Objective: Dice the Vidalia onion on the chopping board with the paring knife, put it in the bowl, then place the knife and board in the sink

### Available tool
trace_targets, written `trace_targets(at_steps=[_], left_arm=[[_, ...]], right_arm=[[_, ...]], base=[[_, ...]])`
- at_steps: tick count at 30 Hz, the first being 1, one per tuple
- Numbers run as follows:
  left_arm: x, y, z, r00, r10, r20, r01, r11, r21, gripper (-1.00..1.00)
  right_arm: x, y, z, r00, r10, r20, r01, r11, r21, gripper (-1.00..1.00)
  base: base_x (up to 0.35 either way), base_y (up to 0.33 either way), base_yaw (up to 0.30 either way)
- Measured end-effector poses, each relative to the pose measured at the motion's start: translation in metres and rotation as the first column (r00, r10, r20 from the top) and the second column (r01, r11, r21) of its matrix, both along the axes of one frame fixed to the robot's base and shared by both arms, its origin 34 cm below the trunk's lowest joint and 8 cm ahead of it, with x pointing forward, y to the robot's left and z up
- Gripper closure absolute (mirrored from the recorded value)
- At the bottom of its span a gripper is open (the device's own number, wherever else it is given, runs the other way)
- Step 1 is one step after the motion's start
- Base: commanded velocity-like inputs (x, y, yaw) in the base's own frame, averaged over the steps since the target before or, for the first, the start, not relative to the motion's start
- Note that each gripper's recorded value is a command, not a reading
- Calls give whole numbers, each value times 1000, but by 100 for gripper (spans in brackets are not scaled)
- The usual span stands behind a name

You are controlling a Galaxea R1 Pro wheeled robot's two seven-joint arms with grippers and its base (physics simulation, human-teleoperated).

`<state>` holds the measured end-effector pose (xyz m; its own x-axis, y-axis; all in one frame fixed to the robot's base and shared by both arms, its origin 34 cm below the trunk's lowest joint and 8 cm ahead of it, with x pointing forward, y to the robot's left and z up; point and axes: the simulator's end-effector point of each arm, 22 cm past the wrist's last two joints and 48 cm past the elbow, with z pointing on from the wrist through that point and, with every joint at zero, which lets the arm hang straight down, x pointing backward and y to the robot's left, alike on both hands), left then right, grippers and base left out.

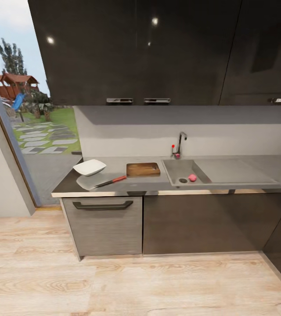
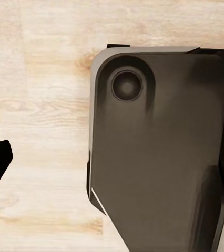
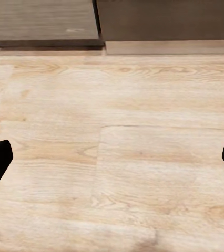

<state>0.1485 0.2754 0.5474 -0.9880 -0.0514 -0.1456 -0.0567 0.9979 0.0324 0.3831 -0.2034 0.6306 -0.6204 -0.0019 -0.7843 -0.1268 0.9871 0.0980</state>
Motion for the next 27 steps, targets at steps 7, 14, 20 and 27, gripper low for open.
trace_targets(at_steps=[7, 14, 20, 27], left_arm=[[0, -1, 0, 1000, 1, 1, -1, 1000, -1, -100], [1, 0, 0, 1000, 0, 1, 0, 1000, 0, -100], [0, 0, 0, 1000, 0, 0, 0, 1000, -1, -100], [1, 0, 0, 1000, 0, 1, 0, 1000, 0, -100]], right_arm=[[0, 0, 0, 1000, -2, 1, 2, 1000, 0, -100], [0, 0, 0, 1000, -2, 1, 2, 1000, 0, -100], [0, 0, 0, 1000, -3, 0, 3, 1000, 0, -100], [0, -1, 0, 1000, -4, 0, 4, 1000, -2, -100]], base=[[0, 0, 0], [0, 0, 0], [0, 0, 0], [0, 0, 0]])
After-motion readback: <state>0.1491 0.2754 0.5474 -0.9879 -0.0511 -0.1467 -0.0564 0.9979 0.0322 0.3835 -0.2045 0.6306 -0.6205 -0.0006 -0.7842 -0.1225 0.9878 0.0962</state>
